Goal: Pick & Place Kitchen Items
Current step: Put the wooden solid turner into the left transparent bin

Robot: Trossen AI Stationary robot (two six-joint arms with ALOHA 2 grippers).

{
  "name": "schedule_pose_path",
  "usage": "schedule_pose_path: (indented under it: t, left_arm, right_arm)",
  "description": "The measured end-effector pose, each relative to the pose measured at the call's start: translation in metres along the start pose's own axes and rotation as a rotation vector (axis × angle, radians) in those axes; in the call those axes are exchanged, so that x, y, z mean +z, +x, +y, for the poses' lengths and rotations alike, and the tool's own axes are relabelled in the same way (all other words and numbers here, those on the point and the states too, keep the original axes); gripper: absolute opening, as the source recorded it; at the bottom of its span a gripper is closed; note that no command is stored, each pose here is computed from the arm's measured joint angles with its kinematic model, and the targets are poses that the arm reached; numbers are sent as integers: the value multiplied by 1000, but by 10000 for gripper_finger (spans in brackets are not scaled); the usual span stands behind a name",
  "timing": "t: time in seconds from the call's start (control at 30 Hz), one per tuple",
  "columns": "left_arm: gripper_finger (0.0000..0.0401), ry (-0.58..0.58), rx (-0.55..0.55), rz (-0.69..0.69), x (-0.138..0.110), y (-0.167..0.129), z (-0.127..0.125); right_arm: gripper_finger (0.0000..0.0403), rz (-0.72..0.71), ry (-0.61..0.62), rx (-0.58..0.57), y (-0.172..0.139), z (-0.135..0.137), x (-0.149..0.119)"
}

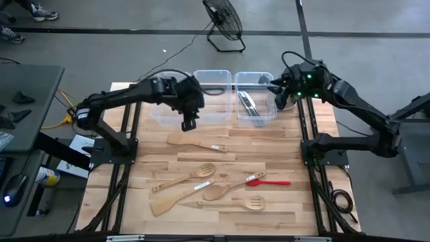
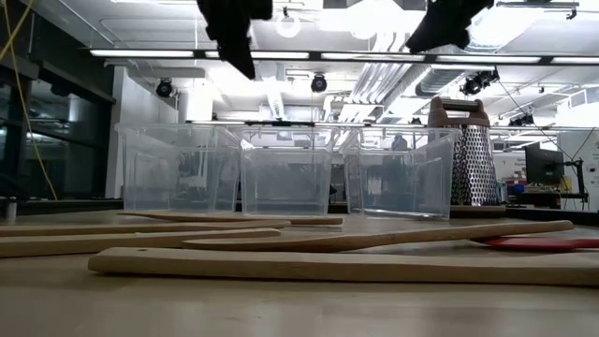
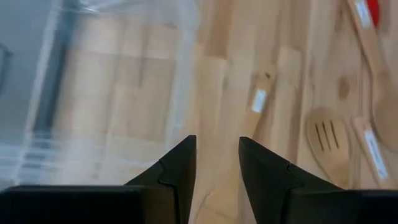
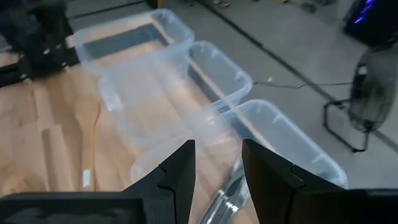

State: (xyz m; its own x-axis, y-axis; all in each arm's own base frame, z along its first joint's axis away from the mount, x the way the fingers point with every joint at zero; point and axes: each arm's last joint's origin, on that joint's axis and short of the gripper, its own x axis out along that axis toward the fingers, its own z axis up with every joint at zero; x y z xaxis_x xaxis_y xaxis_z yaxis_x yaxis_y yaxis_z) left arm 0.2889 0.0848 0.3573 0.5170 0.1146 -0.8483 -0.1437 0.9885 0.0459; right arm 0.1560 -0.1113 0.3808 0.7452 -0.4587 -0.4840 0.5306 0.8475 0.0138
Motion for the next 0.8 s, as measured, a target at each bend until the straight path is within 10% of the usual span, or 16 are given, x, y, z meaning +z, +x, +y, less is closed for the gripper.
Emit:
schedule_pose_path:
  t: [0.33, 0.8]
  left_arm:
    - [222, 178, -136, 171, 5, 56, -30]
    - [229, 257, -202, 471, -15, 143, -64]
  right_arm:
    - [124, -71, 1, -124, -24, -2, 0]
    - [124, -68, 18, -165, -25, -3, 0]
